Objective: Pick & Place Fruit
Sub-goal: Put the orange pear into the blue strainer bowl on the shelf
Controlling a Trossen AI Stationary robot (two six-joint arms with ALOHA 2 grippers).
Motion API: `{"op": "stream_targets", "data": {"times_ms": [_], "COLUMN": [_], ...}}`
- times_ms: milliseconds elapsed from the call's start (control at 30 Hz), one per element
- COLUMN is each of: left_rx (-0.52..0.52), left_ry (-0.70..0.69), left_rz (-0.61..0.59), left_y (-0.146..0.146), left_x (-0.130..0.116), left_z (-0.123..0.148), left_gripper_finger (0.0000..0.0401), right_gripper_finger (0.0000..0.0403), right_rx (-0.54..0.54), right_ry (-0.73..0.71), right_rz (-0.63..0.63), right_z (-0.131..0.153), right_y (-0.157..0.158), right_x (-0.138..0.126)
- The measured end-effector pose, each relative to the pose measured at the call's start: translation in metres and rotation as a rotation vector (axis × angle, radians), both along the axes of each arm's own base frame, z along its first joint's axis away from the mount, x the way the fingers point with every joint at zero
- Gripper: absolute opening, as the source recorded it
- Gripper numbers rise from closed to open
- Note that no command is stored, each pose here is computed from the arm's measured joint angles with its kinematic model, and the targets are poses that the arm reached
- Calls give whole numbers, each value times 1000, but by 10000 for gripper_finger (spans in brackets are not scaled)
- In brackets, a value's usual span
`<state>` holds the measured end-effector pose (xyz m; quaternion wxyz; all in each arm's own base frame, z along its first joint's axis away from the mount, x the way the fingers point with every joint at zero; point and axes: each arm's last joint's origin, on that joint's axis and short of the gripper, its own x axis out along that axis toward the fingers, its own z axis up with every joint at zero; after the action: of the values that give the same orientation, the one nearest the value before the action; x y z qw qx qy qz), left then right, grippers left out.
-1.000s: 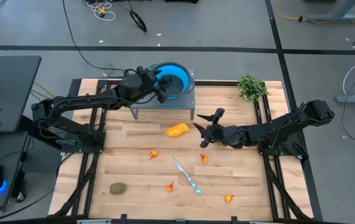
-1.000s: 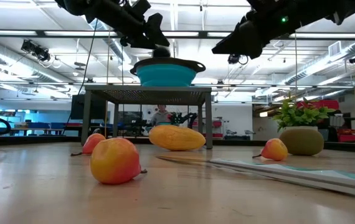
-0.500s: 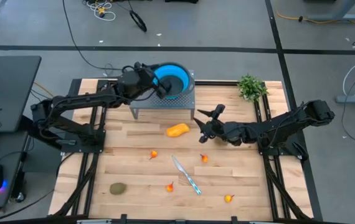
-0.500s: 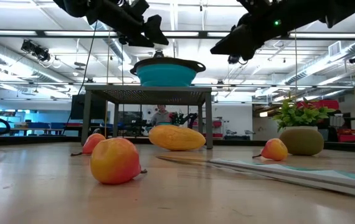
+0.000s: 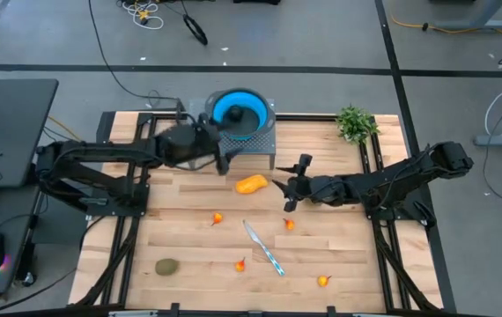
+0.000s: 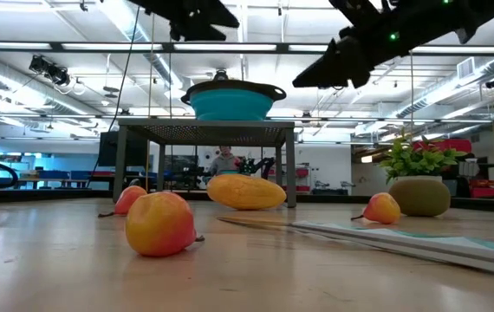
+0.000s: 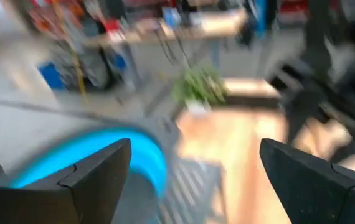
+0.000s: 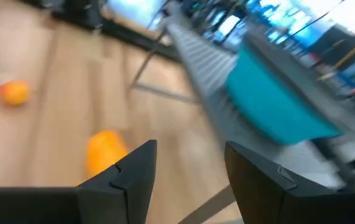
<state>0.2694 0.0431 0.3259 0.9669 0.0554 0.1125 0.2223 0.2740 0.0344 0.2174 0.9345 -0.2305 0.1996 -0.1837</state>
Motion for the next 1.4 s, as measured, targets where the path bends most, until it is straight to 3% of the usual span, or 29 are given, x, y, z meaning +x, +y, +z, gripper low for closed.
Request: {"op": "stream_targets", "data": {"times_ms": [167,333,467,667,800,900,1100,1400], "left_rx": [-161,-297,-361,-477,-482,-422,-357,-434], "left_ry": [219,292,295,267,244,254,329,383], "left_rz": [-33,-46,-35,6,91,121,85,126], "left_y": [-29,-64,-93,-121,-127,-129,-142,-146], "left_x": [-2,-11,-19,-26,-31,-30,-14,-15], "left_z": [-29,-40,-45,-90,-120,-141,-175,-188], "left_gripper_finger": [366,366,366,366,366,366,366,366], "right_gripper_finger": [199,199,199,199,199,199,199,199], "right_rx": [137,252,260,208,183,179,185,210], "right_ry": [99,191,205,189,186,187,177,170], "right_rz": [19,25,53,76,76,74,67,46], "right_z": [-14,-25,-25,-23,-23,-23,-32,-34], "right_y": [6,10,10,7,3,-1,-8,-11], "right_x": [-6,-13,-13,-11,-10,-9,-12,-13]}}
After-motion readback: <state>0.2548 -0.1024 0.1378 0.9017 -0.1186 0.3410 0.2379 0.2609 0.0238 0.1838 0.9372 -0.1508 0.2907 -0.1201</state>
